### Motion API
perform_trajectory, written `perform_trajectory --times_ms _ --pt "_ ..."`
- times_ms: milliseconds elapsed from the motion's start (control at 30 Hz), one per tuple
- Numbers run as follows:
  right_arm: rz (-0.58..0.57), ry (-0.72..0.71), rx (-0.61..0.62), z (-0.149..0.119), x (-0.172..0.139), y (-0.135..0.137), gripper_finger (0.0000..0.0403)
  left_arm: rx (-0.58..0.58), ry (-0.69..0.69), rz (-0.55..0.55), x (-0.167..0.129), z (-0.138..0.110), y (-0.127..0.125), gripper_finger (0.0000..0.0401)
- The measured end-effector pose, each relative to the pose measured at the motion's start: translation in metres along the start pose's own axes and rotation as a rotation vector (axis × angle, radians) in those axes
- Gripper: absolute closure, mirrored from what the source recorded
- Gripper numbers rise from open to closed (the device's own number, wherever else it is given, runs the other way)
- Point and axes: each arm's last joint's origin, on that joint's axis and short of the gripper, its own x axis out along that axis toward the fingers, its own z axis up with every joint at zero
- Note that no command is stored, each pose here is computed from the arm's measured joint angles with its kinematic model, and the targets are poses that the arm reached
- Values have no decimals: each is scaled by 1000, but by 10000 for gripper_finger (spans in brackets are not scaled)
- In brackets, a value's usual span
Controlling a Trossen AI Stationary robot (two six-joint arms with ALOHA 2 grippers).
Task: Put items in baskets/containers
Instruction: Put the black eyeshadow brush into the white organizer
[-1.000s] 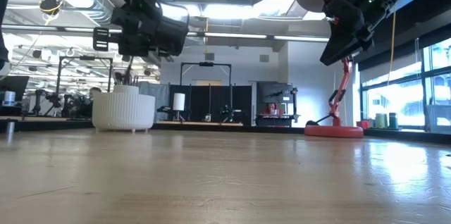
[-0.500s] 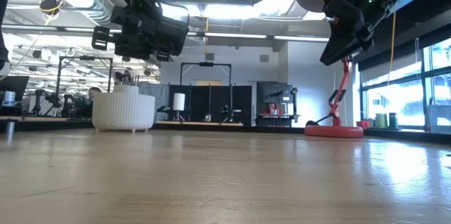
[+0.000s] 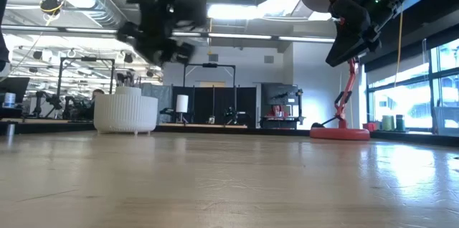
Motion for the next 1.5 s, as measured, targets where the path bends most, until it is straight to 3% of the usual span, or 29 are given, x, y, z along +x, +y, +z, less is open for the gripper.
perform_trajectory --times_ms 67,200,333,667,867,1133,1500 --pt "-1 5 15 0 0 0 274 52 104 -169 -11 3 -15 307" --pt "-14 36 27 -4 0 -1 274 103 255 -624 -36 0 -49 303" --pt "-33 86 35 -9 -1 -3 274 137 252 -877 -63 -18 -78 292" --pt "-44 209 158 -26 -14 -4 274 218 347 -1165 -105 -80 -161 267" --pt "-91 269 189 -43 -27 4 274 260 326 -1297 -150 -93 -205 260" --pt "-239 302 220 -71 -49 10 274 252 212 -1397 -206 -109 -231 260" --pt "-126 270 206 -89 -66 29 274 147 110 -1532 -227 -152 -252 260"
